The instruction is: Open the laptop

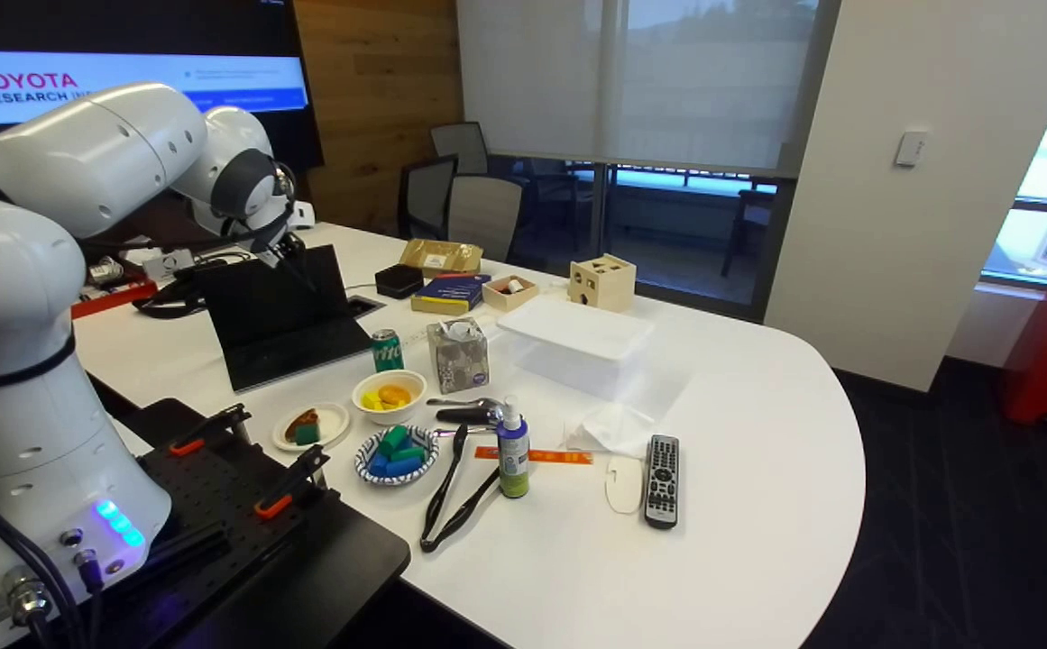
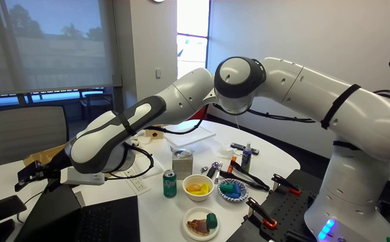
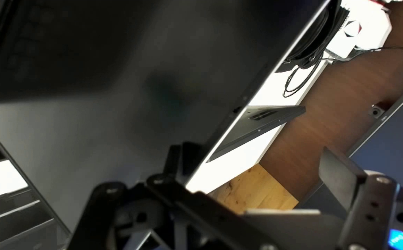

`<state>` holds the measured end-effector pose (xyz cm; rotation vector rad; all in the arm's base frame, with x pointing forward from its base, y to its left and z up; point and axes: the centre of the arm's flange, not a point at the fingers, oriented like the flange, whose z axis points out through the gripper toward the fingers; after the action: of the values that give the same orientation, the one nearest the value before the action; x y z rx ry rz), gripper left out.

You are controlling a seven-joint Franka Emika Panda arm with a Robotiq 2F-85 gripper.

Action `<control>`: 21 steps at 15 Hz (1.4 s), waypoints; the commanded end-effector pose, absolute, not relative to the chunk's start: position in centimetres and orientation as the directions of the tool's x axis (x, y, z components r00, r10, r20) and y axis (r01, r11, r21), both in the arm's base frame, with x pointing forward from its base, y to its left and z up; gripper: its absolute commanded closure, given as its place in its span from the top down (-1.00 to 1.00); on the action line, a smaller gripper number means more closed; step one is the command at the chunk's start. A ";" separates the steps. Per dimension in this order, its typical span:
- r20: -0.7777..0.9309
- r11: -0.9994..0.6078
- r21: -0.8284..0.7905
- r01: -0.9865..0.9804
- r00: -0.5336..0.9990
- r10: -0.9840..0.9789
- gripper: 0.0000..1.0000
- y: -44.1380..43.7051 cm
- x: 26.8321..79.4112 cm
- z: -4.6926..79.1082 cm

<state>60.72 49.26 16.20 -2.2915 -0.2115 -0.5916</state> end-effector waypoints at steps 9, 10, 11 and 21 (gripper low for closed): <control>0.531 -0.788 -0.511 0.344 0.847 0.026 1.00 44.0 60.4 23.0; 0.517 -0.814 -0.477 0.330 0.855 0.044 1.00 43.3 60.1 23.9; 0.497 -0.840 -0.441 0.314 0.865 0.062 1.00 42.4 59.7 24.5; 0.291 -0.958 -0.184 0.219 0.943 0.160 1.00 34.0 54.1 27.2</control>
<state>58.45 36.11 25.28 -2.8188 -0.2816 -0.4901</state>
